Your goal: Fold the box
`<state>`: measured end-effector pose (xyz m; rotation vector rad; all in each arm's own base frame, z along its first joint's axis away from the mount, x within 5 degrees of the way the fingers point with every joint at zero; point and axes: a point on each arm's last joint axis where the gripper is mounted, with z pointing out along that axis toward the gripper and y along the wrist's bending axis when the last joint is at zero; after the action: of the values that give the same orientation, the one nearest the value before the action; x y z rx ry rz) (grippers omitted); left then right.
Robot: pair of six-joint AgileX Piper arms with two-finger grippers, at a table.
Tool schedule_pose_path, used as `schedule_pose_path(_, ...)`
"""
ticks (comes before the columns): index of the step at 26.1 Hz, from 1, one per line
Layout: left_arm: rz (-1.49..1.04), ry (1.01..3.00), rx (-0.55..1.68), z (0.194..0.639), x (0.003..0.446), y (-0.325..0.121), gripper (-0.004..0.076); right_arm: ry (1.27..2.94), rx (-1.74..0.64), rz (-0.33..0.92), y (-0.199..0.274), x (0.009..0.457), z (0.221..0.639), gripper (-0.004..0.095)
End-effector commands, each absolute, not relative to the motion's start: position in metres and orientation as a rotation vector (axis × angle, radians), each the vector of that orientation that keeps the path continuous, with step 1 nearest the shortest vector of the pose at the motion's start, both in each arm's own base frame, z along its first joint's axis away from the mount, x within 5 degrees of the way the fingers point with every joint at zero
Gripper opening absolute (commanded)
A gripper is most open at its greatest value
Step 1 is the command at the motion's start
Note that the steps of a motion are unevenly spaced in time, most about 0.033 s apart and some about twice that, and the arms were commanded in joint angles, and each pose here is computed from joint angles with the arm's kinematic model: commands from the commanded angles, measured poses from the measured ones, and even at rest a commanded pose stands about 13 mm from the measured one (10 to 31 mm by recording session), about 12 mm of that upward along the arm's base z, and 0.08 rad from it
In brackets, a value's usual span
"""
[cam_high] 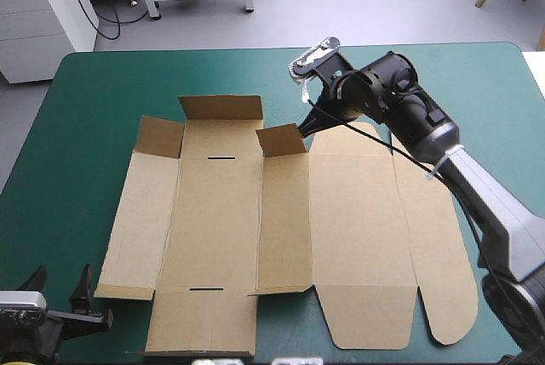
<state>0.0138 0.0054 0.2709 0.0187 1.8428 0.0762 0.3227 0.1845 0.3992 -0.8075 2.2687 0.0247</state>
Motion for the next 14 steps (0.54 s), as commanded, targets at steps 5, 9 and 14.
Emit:
schedule_pose_path(5, 0.056, 1.736, 0.015, 0.284, 0.011, 0.005, 0.0667, 2.156, -0.619, 0.110, 0.144, 0.260, 0.415, -0.0004)
schedule_pose_path(9, 0.060, 1.761, 0.015, 0.290, 0.013, 0.005, 0.0654, 2.123, -0.550, 0.145, 0.120, 0.221, 0.413, -0.0004)
schedule_pose_path(14, 0.085, 1.859, 0.021, 0.343, 0.036, 0.006, 0.0632, 2.085, -0.495, 0.184, 0.085, 0.164, 0.405, -0.0004)
